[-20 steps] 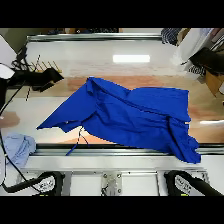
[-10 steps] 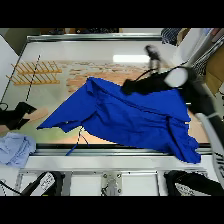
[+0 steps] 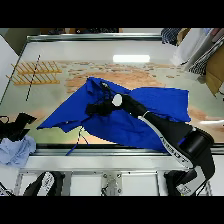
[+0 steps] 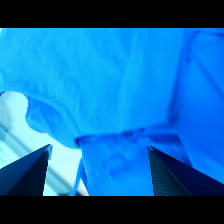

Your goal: Fold the clothes and pants, and hang the long-sleeved shirts on hangers.

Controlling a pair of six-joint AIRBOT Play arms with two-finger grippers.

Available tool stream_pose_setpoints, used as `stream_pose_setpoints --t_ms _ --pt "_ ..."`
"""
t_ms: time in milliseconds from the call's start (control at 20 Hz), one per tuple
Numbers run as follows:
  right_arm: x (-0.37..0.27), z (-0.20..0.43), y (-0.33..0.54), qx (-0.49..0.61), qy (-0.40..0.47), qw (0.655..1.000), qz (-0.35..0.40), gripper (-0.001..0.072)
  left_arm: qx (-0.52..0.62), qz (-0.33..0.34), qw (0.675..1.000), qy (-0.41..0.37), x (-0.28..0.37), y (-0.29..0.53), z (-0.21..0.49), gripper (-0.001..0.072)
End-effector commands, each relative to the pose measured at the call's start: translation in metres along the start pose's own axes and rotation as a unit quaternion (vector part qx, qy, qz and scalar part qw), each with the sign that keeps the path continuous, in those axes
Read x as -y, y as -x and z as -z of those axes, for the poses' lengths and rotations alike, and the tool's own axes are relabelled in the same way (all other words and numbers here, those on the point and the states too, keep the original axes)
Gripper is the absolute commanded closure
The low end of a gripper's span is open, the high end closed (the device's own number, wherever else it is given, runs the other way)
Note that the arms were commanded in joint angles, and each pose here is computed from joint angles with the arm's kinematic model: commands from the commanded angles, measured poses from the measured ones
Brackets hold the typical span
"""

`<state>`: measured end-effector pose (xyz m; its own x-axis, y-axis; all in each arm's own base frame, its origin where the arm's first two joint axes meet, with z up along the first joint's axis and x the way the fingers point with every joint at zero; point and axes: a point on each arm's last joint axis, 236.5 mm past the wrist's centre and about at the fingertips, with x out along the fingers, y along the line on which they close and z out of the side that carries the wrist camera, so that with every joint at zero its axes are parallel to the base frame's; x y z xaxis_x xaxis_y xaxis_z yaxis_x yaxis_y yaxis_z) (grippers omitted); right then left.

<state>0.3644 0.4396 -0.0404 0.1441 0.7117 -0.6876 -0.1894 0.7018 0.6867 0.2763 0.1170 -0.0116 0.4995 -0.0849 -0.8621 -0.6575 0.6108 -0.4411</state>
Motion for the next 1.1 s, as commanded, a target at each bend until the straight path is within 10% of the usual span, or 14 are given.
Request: stream_pose_setpoints --t_ms 0,150,350,1050 --pt "0.001 0.000 -0.028 0.018 -0.014 1.000 -0.007 0.0054 0.007 -0.002 1.000 0.002 -0.002 -0.001 0.000 0.0033" --pt "-0.001 -0.010 -0.040 0.055 -0.016 0.998 -0.008 0.0076 0.009 -0.002 1.000 0.001 -0.002 -0.001 -0.001 0.0034" --pt "-0.002 -0.016 -0.044 0.078 -0.010 0.997 -0.009 0.0702 0.020 -0.003 1.000 0.020 -0.004 -0.003 -0.008 0.0033" --pt "-0.053 -0.061 0.045 0.145 0.088 0.985 -0.030 0.0705 -0.096 0.016 0.991 0.095 0.006 -0.093 0.026 0.0034"
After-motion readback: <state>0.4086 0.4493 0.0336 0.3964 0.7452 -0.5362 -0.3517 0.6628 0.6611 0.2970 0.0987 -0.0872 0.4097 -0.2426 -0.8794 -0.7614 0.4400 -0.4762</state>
